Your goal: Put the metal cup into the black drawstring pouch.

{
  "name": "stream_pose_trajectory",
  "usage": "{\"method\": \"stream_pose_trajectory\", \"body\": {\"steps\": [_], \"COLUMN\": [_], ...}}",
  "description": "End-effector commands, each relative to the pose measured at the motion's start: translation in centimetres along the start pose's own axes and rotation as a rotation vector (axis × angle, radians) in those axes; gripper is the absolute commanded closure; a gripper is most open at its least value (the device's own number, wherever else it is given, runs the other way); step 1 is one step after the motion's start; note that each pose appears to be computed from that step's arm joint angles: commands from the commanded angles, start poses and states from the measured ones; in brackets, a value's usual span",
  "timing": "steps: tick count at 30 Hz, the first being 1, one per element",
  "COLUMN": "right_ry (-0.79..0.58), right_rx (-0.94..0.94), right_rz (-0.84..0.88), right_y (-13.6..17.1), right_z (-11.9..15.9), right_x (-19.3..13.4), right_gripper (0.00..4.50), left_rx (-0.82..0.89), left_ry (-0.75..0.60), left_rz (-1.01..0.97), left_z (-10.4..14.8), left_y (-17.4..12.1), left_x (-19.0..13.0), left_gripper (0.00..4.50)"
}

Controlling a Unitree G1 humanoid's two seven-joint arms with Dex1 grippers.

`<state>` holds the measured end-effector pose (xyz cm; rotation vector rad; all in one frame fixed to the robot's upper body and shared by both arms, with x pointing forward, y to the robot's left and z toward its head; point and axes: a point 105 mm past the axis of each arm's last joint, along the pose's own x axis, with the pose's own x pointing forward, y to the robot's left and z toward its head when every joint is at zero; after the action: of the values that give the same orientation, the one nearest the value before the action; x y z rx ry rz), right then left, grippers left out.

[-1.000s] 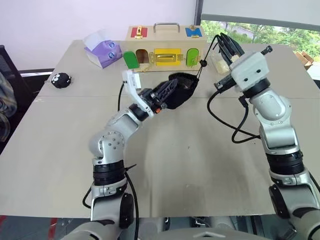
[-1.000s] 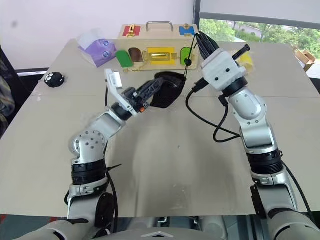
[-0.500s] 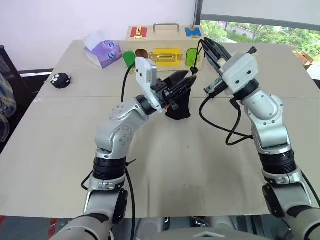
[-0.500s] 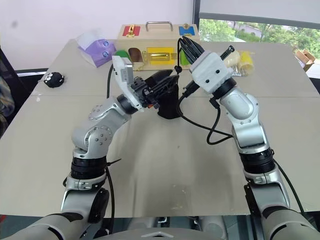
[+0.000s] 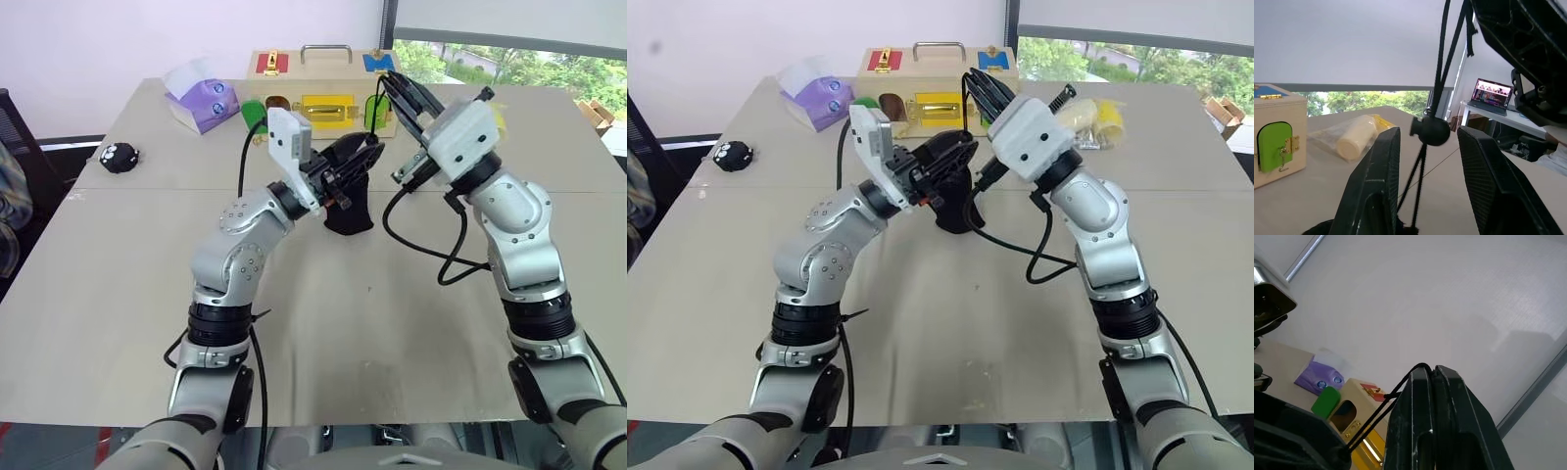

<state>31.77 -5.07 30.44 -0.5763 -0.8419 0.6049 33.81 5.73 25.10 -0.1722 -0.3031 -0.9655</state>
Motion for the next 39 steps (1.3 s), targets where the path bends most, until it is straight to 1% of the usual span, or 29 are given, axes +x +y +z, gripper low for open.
{"method": "stream_pose_trajectory", "body": {"steps": [1,6,7,8,10,11,14,16,18,20,22,24,27,31,33,35,36,37,39], "right_ry": [-0.073,-0.071,-0.072,-0.072,-0.074,-0.076,-0.090,-0.122,-0.166,-0.223,-0.264,-0.291,-0.293,-0.277,-0.262,-0.249,-0.243,-0.241,-0.244], "right_rx": [-0.019,-0.018,-0.019,-0.020,-0.023,-0.025,-0.034,-0.068,-0.129,-0.224,-0.305,-0.357,-0.367,-0.341,-0.306,-0.274,-0.254,-0.244,-0.232], "right_rz": [-0.010,-0.005,-0.005,-0.006,-0.009,-0.011,-0.029,-0.088,-0.189,-0.353,-0.483,-0.569,-0.594,-0.556,-0.510,-0.454,-0.425,-0.403,-0.369], "right_y": [-0.4,-0.2,-0.2,-0.2,-0.3,-0.4,-0.7,-1.7,-3.5,-6.6,-8.9,-10.6,-11.0,-10.3,-9.3,-8.3,-7.8,-7.3,-6.7], "right_z": [2.1,2.1,2.1,2.1,2.2,2.2,2.5,3.1,4.1,5.7,7.0,7.8,7.7,7.0,6.4,5.9,5.7,5.6,5.7], "right_x": [0.2,0.3,0.3,0.3,0.4,0.4,0.5,0.6,0.4,-0.1,-1.0,-1.7,-2.0,-1.8,-1.4,-1.2,-1.1,-1.1,-1.2], "right_gripper": [4.50,4.50,4.50,4.50,4.50,4.50,4.50,4.50,4.50,4.50,4.50,4.50,4.50,4.50,4.50,4.50,4.50,4.50,4.50], "left_rx": [0.021,0.013,0.011,0.008,0.007,0.008,0.015,0.017,0.022,0.034,0.044,0.027,0.059,0.076,0.074,0.069,0.047,0.026,-0.018], "left_ry": [-0.061,-0.070,-0.070,-0.067,-0.055,-0.048,-0.020,-0.001,0.016,0.055,0.089,0.140,0.194,0.189,0.174,0.148,0.127,0.107,0.063], "left_rz": [-0.023,-0.023,-0.023,-0.023,-0.022,-0.020,-0.018,-0.009,0.007,0.031,0.051,0.056,0.050,0.035,0.003,0.011,0.013,0.006,-0.001], "left_z": [1.8,1.9,1.9,1.8,1.5,1.4,0.8,0.4,0.0,-0.8,-1.6,-2.7,-3.9,-3.9,-3.6,-3.2,-2.9,-2.5,-1.6], "left_y": [-0.5,-0.5,-0.5,-0.5,-0.4,-0.4,-0.4,-0.2,0.1,0.7,1.2,1.6,1.7,1.4,0.9,0.9,0.9,0.7,0.7], "left_x": [0.4,0.4,0.4,0.3,0.3,0.3,0.2,0.2,0.0,-0.4,-0.8,-1.4,-2.0,-1.9,-1.8,-1.7,-1.7,-1.7,-1.8], "left_gripper": [2.64,2.64,3.15,3.42,4.16,4.35,4.35,4.35,4.35,4.35,4.35,4.35,4.35,4.35,3.27,2.47,2.15,1.70,1.70]}}
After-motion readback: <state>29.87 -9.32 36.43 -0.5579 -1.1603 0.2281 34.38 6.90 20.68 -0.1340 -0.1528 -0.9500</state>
